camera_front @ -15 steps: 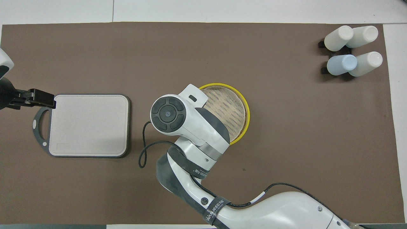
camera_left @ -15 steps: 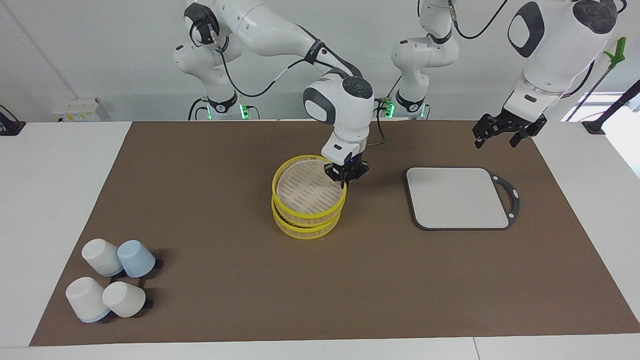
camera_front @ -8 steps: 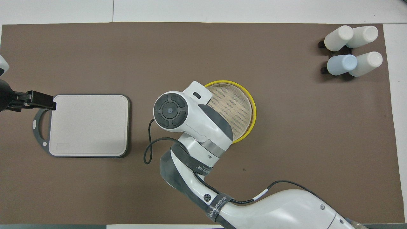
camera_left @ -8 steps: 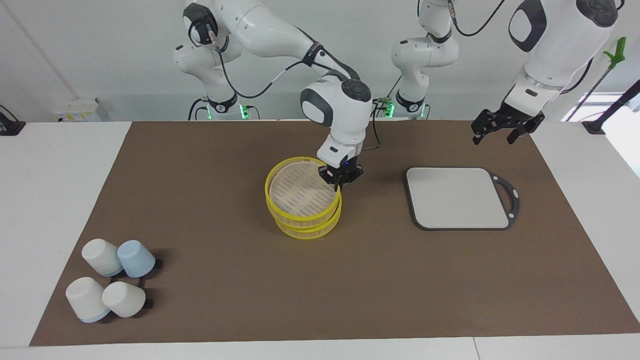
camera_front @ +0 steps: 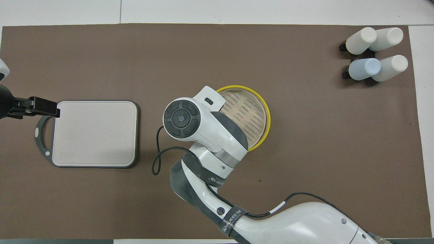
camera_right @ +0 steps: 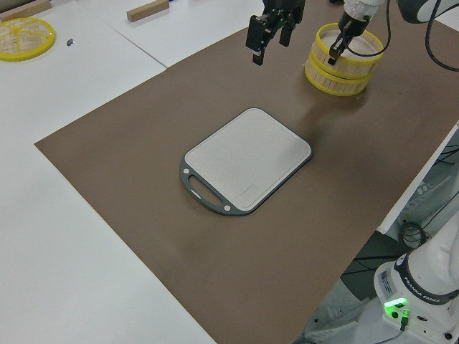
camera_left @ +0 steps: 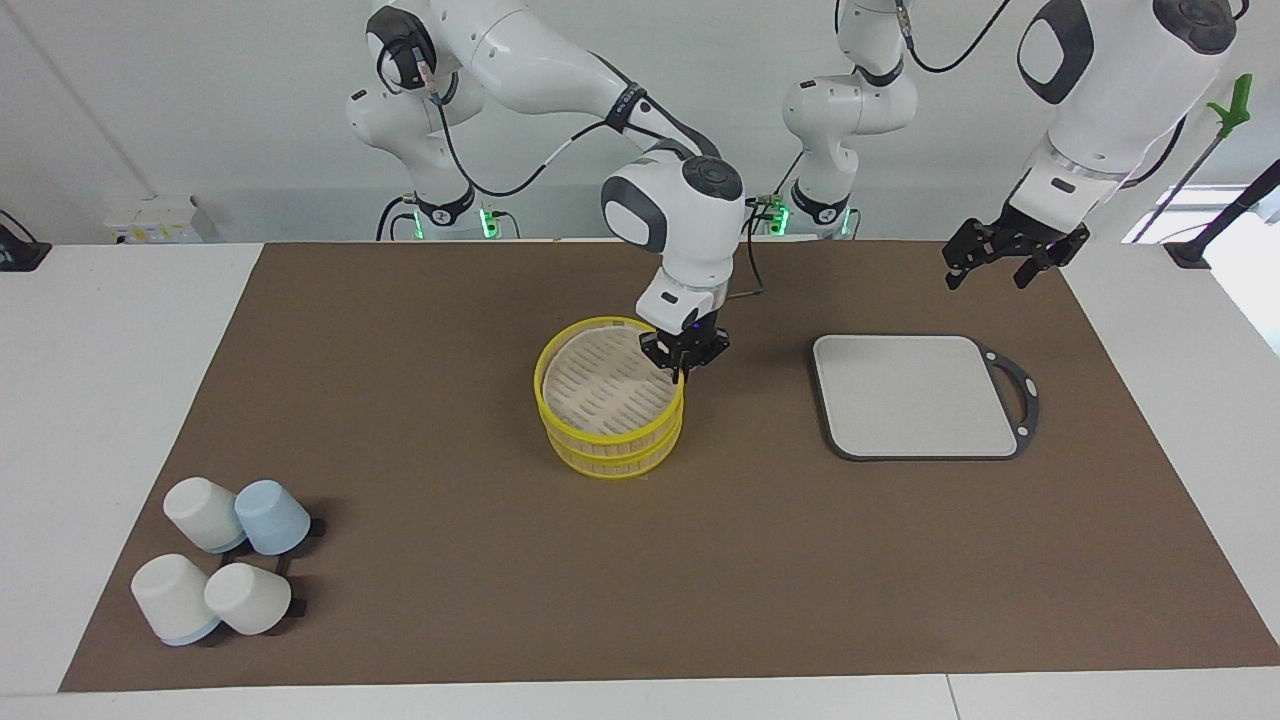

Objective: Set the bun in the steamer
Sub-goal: 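Lower the white lid onto the steamer with the right gripper, then open the right gripper and withdraw it from the steamer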

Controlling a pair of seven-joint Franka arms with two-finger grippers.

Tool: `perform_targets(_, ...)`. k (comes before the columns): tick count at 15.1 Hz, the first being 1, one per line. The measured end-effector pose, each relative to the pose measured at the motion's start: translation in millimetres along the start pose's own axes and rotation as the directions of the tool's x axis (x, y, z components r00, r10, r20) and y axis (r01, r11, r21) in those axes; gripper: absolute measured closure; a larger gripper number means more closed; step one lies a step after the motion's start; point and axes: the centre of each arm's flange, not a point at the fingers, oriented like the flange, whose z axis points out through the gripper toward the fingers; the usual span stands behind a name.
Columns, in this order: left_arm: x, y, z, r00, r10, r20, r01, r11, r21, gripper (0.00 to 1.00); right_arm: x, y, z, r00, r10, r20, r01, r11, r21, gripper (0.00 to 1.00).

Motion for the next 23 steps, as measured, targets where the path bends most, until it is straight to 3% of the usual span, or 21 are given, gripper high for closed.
perform_targets(10,0.9,4.2,-0.1,1.0,0.009,-0.007,-0.009,1.0,0.0,0.0,4.5,-2.3,-3.5,1.0,0.01,-0.03,-0.009,1.0,0.029,0.83)
perform_targets(11,0.9,4.5,-0.1,1.0,0.009,-0.007,-0.009,1.0,0.001,0.0,4.7,-2.3,-3.8,0.999,0.011,-0.03,-0.01,1.0,0.03,0.79)
perform_targets(15,0.9,6.1,0.0,1.0,0.012,-0.007,-0.012,1.0,0.001,0.0,17.2,13.4,-9.5,0.999,0.042,-0.034,-0.041,0.999,0.028,0.38)
perform_targets(19,0.9,6.2,0.0,1.0,0.012,-0.007,-0.012,1.0,0.001,0.0,59.5,99.0,-43.3,0.99,0.132,-0.046,-0.132,0.991,0.001,0.0)
perform_targets(23,0.9,6.0,0.0,1.0,0.014,-0.007,-0.014,1.0,0.003,0.0,74.2,211.4,-95.2,0.976,0.215,0.026,-0.214,0.976,-0.051,0.0)
